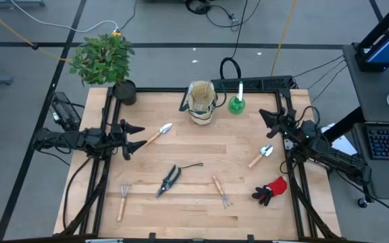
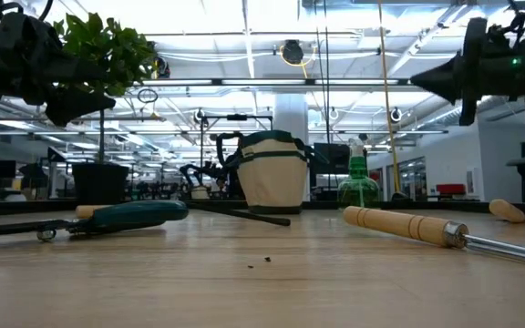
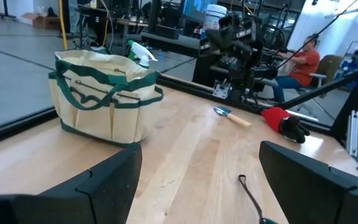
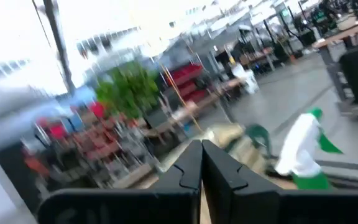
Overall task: Pick & Place Garden tools in Gardening bag
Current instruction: Put the green spray bottle into the brown gardening bag
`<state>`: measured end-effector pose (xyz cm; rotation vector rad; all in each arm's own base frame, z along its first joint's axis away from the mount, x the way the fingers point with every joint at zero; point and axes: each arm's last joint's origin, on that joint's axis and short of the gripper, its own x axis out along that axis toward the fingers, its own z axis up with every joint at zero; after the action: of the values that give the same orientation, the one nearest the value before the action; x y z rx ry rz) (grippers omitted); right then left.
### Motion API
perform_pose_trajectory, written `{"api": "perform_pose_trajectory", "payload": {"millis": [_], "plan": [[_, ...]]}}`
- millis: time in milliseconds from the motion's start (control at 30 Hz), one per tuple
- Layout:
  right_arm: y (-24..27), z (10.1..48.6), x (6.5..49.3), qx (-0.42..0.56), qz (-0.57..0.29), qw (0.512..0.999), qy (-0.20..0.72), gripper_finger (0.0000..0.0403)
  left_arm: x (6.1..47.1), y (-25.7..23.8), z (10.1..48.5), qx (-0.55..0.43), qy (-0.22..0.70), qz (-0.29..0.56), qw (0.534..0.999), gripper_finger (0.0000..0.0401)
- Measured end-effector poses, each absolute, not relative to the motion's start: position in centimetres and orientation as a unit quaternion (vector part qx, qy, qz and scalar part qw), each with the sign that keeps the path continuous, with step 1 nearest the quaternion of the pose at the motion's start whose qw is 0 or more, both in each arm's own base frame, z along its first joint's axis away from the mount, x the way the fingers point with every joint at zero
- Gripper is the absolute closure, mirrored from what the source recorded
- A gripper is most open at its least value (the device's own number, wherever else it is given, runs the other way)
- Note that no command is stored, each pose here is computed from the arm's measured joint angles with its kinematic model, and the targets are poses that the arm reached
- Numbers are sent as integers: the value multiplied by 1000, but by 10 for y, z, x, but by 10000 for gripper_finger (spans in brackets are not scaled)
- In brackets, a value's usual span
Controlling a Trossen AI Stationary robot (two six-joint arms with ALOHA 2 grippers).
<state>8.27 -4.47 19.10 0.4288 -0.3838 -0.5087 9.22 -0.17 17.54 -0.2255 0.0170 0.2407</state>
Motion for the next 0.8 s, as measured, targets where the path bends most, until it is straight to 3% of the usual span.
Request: {"api": "perform_pose_trajectory", "payload": {"millis": [300, 467, 800], "plan": [[-45, 195, 82, 121, -265, 939, -184, 403, 92, -2, 175, -119, 8, 119, 986, 68], [-47, 195, 80, 120, -314, 923, -189, 403, 92, -2, 175, -127, 7, 119, 985, 68], [-47, 196, 80, 139, -305, 920, -204, 403, 92, -2, 175, -91, 11, 119, 989, 68]]}}
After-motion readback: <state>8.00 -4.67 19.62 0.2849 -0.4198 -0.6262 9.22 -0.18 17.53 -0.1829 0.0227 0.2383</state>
